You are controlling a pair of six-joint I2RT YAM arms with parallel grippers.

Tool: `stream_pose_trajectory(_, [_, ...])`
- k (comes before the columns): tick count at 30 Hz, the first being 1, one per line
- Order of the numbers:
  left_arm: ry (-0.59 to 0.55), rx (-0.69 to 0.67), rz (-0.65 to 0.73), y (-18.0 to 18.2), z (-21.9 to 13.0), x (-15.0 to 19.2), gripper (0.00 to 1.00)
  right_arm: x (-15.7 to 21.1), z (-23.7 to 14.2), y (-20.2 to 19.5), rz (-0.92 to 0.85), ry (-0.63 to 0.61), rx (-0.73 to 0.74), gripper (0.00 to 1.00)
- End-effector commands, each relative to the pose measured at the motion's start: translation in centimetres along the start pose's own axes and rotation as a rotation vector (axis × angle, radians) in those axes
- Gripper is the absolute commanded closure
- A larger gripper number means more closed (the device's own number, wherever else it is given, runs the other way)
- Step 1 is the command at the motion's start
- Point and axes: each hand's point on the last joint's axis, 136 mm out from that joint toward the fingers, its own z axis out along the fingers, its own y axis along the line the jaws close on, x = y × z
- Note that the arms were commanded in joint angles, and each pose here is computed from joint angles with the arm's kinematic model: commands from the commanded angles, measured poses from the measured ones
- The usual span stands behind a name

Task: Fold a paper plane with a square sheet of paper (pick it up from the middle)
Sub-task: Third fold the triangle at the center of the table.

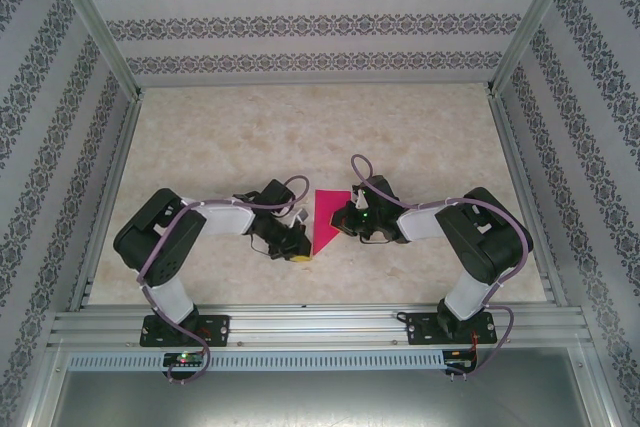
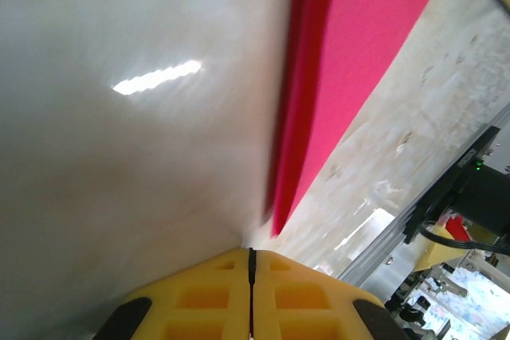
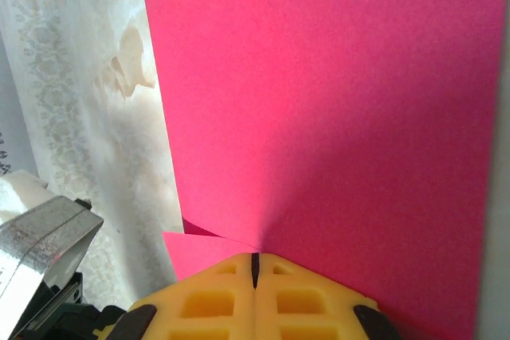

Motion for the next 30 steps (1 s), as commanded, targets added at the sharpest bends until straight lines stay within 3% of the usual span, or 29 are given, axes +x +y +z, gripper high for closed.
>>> stream_pose_trajectory(1, [-0.006, -0.060, -0.044, 0.7, -1.5, 1.2, 0.92, 0.4, -0.3, -5.3, 0.054, -0.016, 0.195, 0.96])
stream_pose_trajectory(7, [-0.121, -0.035, 0.078, -2.8, -3.5, -1.7, 0.91, 0.4, -0.3, -4.5, 0.051, -0.028, 0.182, 0.95])
stream_pose_trajectory(12, [-0.128, -0.017, 0.122, -4.1, -2.5, -4.4, 0.91, 0.3, -0.1, -4.0, 0.045, -0.029, 0.169, 0.94])
stream_pose_trajectory(16, [-0.099, -0.033, 0.095, -3.3, -0.7, -5.8, 0.91, 0.1, -0.2, -3.2, 0.039, -0.034, 0.148, 0.94])
stream_pose_trajectory(24, [-0.033, -0.172, 0.013, 1.7, 1.4, -4.7, 0.93, -0.6, -2.0, 0.8, -0.047, -0.070, 0.068, 0.91])
stream_pose_trajectory(30, [-0.034, -0.176, 0.014, 1.8, 1.4, -4.8, 0.93, 1.3, -2.9, 2.3, -0.090, -0.057, 0.037, 0.91])
